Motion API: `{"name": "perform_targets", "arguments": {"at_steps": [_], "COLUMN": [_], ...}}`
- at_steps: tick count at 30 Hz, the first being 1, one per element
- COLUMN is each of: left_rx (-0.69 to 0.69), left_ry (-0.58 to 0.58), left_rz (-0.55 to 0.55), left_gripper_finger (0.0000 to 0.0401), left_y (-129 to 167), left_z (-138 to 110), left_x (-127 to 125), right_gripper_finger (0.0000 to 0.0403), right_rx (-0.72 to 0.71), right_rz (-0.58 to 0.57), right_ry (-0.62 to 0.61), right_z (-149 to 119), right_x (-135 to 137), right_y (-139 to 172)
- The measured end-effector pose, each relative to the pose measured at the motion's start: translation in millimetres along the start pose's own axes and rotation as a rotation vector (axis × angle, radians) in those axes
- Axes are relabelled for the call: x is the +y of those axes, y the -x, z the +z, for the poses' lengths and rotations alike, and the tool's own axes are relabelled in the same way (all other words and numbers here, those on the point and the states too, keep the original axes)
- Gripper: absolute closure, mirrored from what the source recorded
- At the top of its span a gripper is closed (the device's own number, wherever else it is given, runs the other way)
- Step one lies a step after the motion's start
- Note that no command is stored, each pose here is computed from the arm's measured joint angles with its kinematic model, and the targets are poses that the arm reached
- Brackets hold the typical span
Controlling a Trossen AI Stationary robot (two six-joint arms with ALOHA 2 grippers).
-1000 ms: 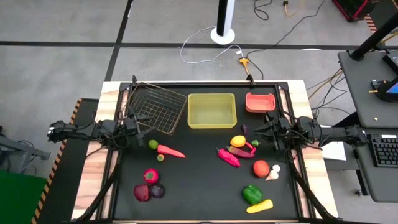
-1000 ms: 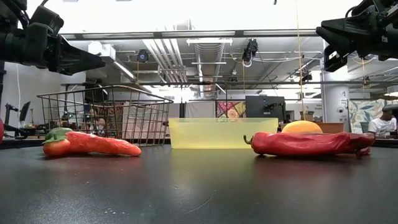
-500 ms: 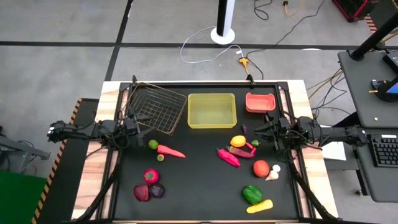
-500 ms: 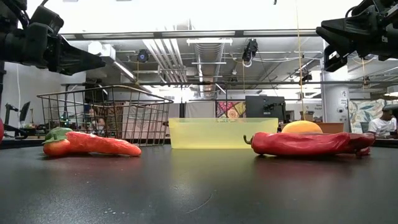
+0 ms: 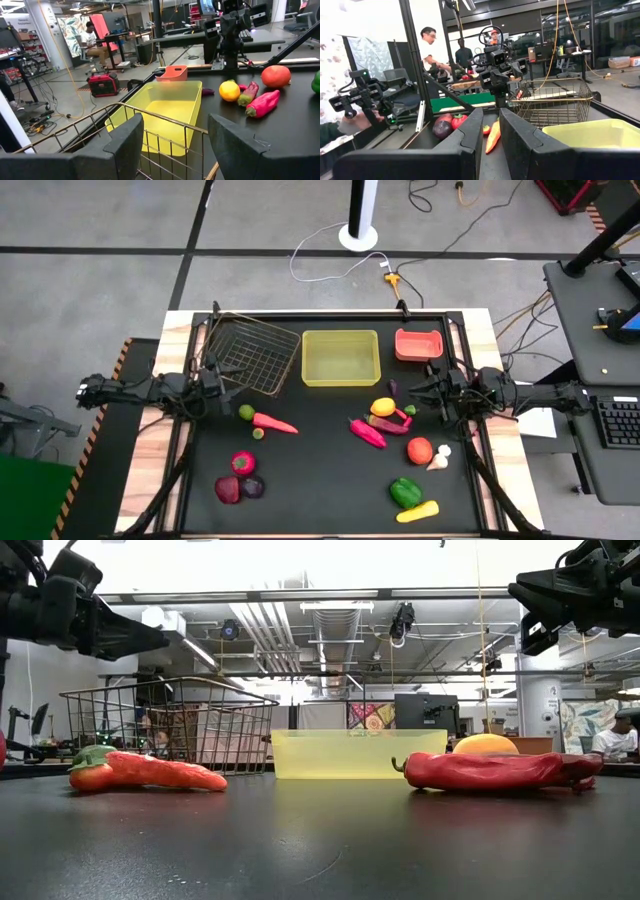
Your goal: Sort produce into baskets
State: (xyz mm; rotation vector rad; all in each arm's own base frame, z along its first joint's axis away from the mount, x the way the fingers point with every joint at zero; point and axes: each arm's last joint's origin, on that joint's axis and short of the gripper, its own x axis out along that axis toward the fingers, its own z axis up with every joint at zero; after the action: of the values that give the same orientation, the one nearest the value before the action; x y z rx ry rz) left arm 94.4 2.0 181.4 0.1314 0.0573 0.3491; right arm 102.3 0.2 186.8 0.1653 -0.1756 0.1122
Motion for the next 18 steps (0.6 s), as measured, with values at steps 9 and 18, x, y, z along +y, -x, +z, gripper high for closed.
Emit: {"name": "perform_targets", "arguments": {"at_steps": [9,18], "left_rx": [-0.072,-0.091], "left_ry": [0.500,0.749], "left_rz": [-0.009,0.032], "left_gripper_finger": [0.0198,0.0198], "left_y": [0.3,0.4], "left_z": [7.5,8.1], "left_x": [1.0,2.7], "right_gripper_finger": [0.0346,0.0346], "right_rx": [-0.002,-0.012], "right_rz": [0.000,0.002], "right_ry": [0.010,-0.117], "right_z": [0.1,1.1], "right_x": [0.0,0.2], "right_y": [0.0,0.0]}}
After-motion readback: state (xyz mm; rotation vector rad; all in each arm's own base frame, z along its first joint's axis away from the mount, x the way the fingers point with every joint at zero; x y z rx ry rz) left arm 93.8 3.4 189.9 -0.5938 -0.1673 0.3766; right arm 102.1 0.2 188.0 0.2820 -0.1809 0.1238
